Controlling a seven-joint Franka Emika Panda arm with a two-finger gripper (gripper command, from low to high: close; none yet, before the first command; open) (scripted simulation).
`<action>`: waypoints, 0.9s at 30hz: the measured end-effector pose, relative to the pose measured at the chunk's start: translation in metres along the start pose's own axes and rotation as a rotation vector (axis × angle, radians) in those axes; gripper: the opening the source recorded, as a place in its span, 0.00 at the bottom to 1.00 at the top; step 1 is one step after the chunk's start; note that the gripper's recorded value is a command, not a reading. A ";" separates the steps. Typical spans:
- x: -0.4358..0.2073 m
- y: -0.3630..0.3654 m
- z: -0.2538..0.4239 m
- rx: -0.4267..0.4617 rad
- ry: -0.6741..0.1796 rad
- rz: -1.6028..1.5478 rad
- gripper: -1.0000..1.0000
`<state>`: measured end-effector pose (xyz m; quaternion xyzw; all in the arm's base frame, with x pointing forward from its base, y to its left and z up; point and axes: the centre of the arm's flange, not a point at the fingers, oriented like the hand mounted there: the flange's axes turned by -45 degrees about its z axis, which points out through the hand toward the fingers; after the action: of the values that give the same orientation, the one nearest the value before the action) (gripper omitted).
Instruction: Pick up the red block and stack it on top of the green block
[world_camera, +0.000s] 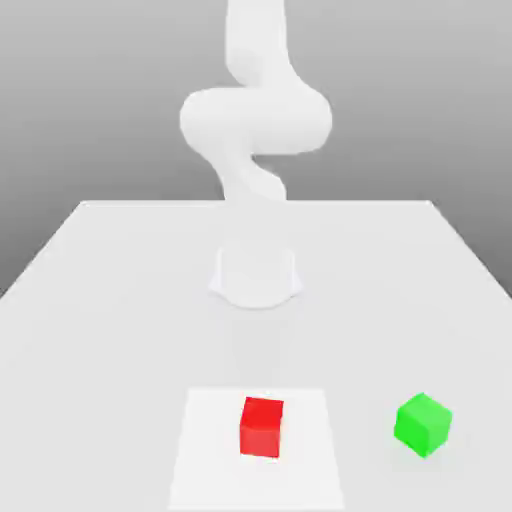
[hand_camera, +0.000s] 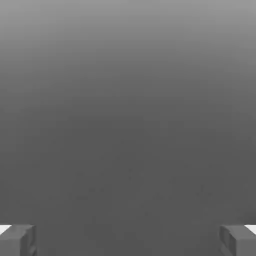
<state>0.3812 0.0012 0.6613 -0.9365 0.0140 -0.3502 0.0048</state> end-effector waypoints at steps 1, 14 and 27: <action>-0.005 0.000 0.027 -0.002 -0.038 0.007 0.50; -0.159 0.000 0.283 -0.037 -0.488 0.086 0.50; -0.322 0.002 0.401 -0.066 -0.713 0.124 0.00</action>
<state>0.4012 0.0080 0.1470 -0.9968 0.0796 0.0000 0.0002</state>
